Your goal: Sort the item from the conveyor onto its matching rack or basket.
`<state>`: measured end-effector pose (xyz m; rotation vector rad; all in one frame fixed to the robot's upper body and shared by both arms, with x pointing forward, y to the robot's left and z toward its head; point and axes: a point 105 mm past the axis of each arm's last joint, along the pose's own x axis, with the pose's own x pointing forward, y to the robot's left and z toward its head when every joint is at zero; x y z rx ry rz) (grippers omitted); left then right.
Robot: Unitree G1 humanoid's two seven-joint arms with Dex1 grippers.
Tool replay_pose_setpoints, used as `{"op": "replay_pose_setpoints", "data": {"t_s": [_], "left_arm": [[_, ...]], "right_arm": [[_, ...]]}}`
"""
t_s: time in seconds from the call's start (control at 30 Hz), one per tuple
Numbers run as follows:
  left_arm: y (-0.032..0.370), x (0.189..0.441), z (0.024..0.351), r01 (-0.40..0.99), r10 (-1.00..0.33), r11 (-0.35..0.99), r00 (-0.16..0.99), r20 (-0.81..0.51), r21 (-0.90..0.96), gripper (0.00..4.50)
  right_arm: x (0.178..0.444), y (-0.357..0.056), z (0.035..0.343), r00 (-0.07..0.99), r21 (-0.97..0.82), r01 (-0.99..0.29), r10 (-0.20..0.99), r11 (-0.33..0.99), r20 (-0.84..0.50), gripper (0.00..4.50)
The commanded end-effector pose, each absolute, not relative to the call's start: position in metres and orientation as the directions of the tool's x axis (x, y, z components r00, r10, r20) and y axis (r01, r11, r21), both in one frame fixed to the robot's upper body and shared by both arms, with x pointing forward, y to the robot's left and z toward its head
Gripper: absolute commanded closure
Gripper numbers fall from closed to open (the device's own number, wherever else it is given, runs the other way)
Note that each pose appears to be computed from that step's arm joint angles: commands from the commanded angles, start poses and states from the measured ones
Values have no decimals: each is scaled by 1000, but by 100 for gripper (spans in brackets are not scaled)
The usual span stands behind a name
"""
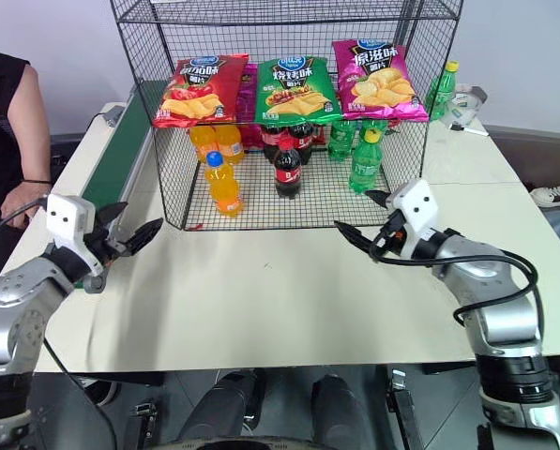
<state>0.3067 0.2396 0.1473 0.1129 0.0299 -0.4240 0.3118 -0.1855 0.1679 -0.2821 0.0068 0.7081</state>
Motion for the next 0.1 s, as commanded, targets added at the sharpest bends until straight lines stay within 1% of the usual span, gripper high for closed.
{"op": "replay_pose_setpoints", "data": {"t_s": [0.03, 0.1], "left_arm": [[237, 302, 161, 424, -427, 897, 904, -8, 126, 12], [236, 302, 161, 428, -431, 894, 902, -6, 130, 12]], "right_arm": [[309, -188, 181, 761, -281, -634, 645, 720, -64, 0], [309, -186, 180, 759, -281, -636, 648, 719, -63, 0]]}}
